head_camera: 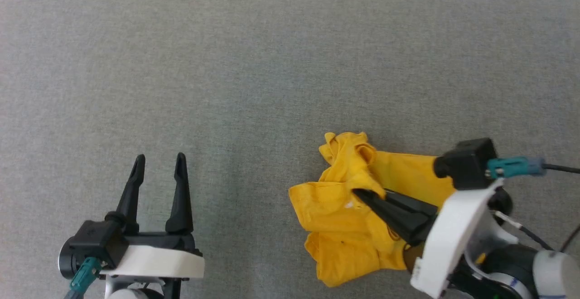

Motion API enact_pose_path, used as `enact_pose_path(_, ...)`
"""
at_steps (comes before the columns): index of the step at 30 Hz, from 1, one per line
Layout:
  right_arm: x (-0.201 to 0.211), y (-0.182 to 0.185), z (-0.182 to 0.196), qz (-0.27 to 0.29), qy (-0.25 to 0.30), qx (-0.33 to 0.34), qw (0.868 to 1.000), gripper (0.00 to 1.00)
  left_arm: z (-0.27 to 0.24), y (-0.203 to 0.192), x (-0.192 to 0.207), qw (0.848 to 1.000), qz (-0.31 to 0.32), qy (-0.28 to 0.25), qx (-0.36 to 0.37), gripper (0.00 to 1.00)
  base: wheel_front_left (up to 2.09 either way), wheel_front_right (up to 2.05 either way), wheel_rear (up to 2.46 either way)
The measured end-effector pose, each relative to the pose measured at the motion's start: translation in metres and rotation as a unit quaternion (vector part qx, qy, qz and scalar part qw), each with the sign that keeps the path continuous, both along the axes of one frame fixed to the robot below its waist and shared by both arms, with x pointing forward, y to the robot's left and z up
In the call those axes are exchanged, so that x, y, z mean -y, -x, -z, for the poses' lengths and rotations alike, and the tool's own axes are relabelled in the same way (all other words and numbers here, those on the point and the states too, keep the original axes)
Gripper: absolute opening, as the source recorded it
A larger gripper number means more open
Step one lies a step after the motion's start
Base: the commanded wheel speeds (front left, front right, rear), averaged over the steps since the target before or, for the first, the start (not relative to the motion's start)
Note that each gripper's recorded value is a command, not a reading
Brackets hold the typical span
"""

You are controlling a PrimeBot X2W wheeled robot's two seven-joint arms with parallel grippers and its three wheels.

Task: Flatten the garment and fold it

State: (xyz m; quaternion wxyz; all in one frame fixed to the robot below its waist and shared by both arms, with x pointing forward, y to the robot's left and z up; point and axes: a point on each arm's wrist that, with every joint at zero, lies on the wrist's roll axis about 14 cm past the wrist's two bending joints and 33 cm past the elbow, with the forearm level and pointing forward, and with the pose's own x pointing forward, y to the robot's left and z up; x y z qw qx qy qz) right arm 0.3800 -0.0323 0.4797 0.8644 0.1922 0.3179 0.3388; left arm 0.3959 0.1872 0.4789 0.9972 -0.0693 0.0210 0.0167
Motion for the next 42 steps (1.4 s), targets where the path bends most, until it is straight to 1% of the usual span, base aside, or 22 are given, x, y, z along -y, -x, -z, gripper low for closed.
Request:
enact_pose_path(2,-0.013,0.000,0.001,-0.017,-0.006,-0.001,1.000,0.00,0.000,-0.001,-0.001,1.000,-0.003,0.003,0.001,1.00,0.00,0.00,0.00)
enact_pose_path(5,-0.026,0.001,0.010,-0.036,-0.001,-0.012,0.999,0.00,0.002,-0.001,-0.001,1.000,-0.005,0.006,-0.003,1.00,0.00,0.00,0.00)
enact_pose_path(12,-0.031,0.004,0.056,-0.044,0.045,-0.058,0.996,0.00,0.009,-0.002,-0.004,1.000,-0.016,0.015,-0.010,1.00,0.00,0.00,0.00)
enact_pose_path(13,-0.030,0.005,0.064,-0.044,0.057,-0.062,0.995,0.20,0.010,-0.002,-0.004,1.000,-0.018,0.016,-0.012,1.00,0.00,0.00,0.00)
enact_pose_path(14,-0.029,0.006,0.072,-0.043,0.068,-0.068,0.994,0.45,0.012,-0.002,-0.004,1.000,-0.018,0.018,-0.013,1.00,0.00,0.00,0.00)
enact_pose_path(15,-0.028,0.007,0.078,-0.043,0.076,-0.073,0.994,0.98,0.013,-0.002,-0.005,1.000,-0.019,0.019,-0.015,1.00,0.00,0.00,0.00)
enact_pose_path(16,-0.028,0.007,0.081,-0.043,0.082,-0.072,0.993,1.00,0.014,-0.002,-0.005,0.999,-0.021,0.019,-0.016,1.00,0.00,0.00,0.00)
enact_pose_path(21,-0.035,0.004,0.074,-0.039,0.069,-0.063,0.995,1.00,0.015,-0.004,-0.005,1.000,-0.016,0.020,-0.017,1.00,0.00,0.00,0.00)
enact_pose_path(25,-0.021,-0.008,0.050,-0.010,0.049,-0.038,0.998,1.00,0.013,-0.006,-0.001,1.000,-0.008,0.023,-0.011,1.00,0.00,0.00,0.00)
enact_pose_path(27,-0.005,-0.019,0.033,0.018,0.042,-0.011,0.999,1.00,0.010,-0.007,0.001,1.000,-0.005,0.024,-0.007,1.00,0.00,0.00,0.00)
enact_pose_path(29,0.023,-0.030,0.017,0.062,0.046,0.017,0.997,1.00,0.008,-0.008,0.003,1.000,-0.001,0.024,-0.003,1.00,0.00,0.00,0.00)
enact_pose_path(31,0.059,-0.039,0.004,0.115,0.067,0.050,0.990,1.00,0.006,-0.009,0.005,1.000,0.002,0.024,0.001,1.00,0.00,0.00,0.00)
enact_pose_path(33,0.096,-0.042,-0.002,0.165,0.099,0.074,0.978,1.00,0.004,-0.011,0.006,1.000,0.005,0.022,0.005,1.00,0.00,0.00,0.00)
enact_pose_path(35,0.125,-0.038,0.003,0.197,0.136,0.078,0.968,1.00,0.002,-0.013,0.006,1.000,0.006,0.022,0.008,1.00,0.00,0.00,0.00)
enact_pose_path(36,0.135,-0.034,0.009,0.210,0.143,0.069,0.965,1.00,0.002,-0.014,0.006,1.000,0.006,0.021,0.008,1.00,0.00,0.00,0.00)
enact_pose_path(38,0.143,-0.021,0.026,0.217,0.153,0.038,0.963,1.00,0.004,-0.015,0.007,1.000,0.007,0.020,0.007,1.00,0.00,0.00,0.00)
enact_pose_path(42,0.143,-0.001,0.059,0.218,0.153,-0.021,0.964,1.00,0.007,-0.017,0.008,1.000,0.009,0.021,0.003,1.00,0.00,0.00,0.00)
